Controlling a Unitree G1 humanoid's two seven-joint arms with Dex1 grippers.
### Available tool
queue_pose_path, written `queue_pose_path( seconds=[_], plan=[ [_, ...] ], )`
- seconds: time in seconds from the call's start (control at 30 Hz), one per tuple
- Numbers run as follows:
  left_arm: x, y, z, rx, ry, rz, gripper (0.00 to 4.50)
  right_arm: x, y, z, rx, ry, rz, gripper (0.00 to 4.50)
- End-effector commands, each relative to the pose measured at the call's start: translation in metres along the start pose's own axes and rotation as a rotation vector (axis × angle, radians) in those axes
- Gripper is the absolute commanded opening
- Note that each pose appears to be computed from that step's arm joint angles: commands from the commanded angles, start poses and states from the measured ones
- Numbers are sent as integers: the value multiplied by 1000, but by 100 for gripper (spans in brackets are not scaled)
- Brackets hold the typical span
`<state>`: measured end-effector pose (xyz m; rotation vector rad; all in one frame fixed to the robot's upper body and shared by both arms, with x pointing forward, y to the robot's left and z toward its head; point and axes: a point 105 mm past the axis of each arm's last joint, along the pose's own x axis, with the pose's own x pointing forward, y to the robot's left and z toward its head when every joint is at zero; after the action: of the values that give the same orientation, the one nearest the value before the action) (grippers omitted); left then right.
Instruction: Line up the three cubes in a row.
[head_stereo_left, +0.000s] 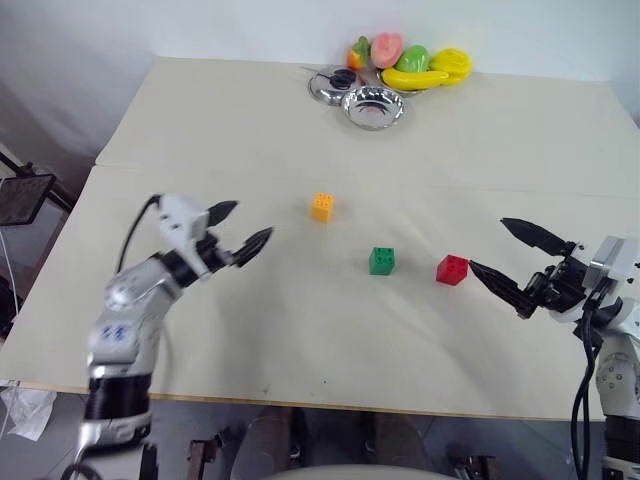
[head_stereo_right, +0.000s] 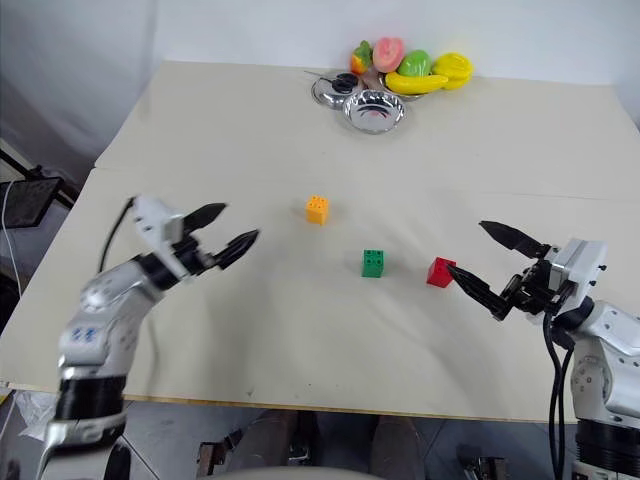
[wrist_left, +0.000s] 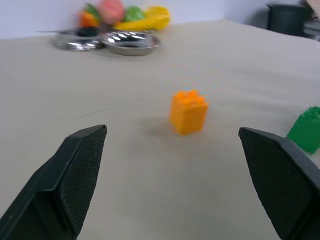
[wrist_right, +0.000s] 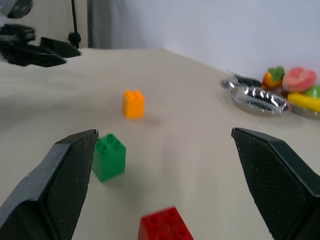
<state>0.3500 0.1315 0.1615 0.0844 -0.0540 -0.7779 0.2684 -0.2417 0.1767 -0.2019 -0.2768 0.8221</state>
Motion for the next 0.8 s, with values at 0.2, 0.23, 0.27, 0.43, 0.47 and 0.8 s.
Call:
queue_pose_path(
  seconds=[0.2, 0.23, 0.27, 0.43, 0.47, 0.8],
  plan=[
    [69, -5, -20, -11, 111, 32, 449, -4, 8, 12, -12, -5, 1, 450],
    [76, -6, -21, 3, 117, 33, 449, -5, 10, 12, -12, -6, -5, 450],
    [84, -7, -24, 1, 123, 38, 449, -5, 12, 13, -13, -9, -10, 450],
    [107, -8, -31, -1, 139, 74, 449, -9, 21, 15, -3, -18, -35, 450],
    [109, -8, -31, 0, 137, 79, 449, -9, 22, 15, 0, -16, -38, 450],
    [116, -8, -30, -3, 131, 50, 267, -11, 26, 13, 8, -16, -64, 450]
  ],
)
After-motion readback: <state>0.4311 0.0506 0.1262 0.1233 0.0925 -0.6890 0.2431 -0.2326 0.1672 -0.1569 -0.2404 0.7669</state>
